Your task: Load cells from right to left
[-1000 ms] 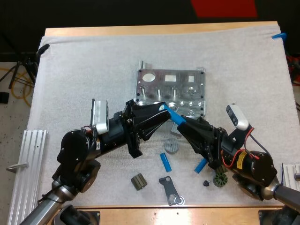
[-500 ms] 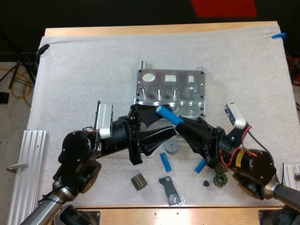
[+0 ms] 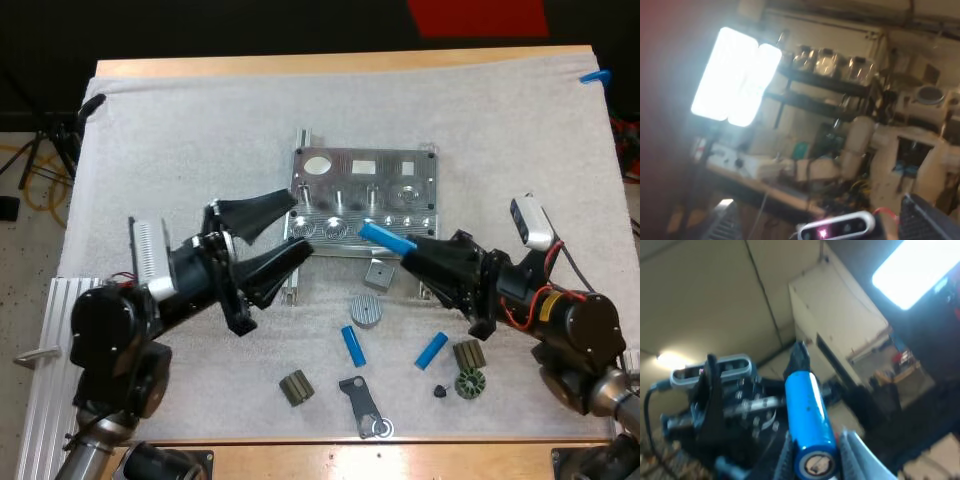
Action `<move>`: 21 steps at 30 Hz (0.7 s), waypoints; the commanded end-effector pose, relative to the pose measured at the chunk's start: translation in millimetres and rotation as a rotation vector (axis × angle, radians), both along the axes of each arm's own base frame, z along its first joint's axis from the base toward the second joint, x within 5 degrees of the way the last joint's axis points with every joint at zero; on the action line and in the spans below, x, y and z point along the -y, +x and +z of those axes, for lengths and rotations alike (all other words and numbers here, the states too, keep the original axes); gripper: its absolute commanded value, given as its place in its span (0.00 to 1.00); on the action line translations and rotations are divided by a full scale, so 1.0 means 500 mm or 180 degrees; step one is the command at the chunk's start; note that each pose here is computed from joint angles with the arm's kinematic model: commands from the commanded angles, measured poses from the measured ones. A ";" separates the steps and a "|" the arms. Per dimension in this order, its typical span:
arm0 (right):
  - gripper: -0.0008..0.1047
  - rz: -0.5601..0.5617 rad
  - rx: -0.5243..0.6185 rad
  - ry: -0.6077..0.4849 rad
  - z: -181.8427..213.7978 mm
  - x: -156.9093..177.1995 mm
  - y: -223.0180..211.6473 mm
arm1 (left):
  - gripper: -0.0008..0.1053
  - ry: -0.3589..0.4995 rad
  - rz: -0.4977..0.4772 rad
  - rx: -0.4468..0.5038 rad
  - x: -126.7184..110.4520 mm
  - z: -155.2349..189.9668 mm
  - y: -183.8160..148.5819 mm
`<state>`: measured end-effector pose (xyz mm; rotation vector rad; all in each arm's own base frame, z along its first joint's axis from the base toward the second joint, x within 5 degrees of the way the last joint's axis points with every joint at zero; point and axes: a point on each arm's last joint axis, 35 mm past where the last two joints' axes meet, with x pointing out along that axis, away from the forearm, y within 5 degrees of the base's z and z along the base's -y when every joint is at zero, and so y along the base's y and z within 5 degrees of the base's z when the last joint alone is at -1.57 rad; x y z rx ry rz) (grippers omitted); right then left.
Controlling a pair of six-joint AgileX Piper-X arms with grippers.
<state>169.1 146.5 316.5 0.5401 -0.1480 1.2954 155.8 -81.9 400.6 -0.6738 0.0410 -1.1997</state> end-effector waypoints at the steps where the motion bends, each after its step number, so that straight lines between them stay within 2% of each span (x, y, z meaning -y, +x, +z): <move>1: 0.01 0.0111 0.0025 -0.0122 0.004 0.003 -0.001 | 0.62 0.0104 -0.0019 0.0002 -0.006 0.000 -0.003; 8: 0.01 0.0273 -0.0073 -0.0497 -0.006 0.006 0.002 | 0.62 0.0588 0.0030 -0.0059 -0.011 -0.033 -0.011; 15: 0.01 0.0329 -0.0100 -0.0841 -0.002 -0.006 0.014 | 0.62 0.0905 0.0111 -0.0084 -0.014 -0.053 -0.018; 21: 0.01 0.0260 -0.0066 -0.1310 0.012 -0.016 0.030 | 0.62 0.1441 0.0448 -0.0053 -0.022 -0.044 -0.025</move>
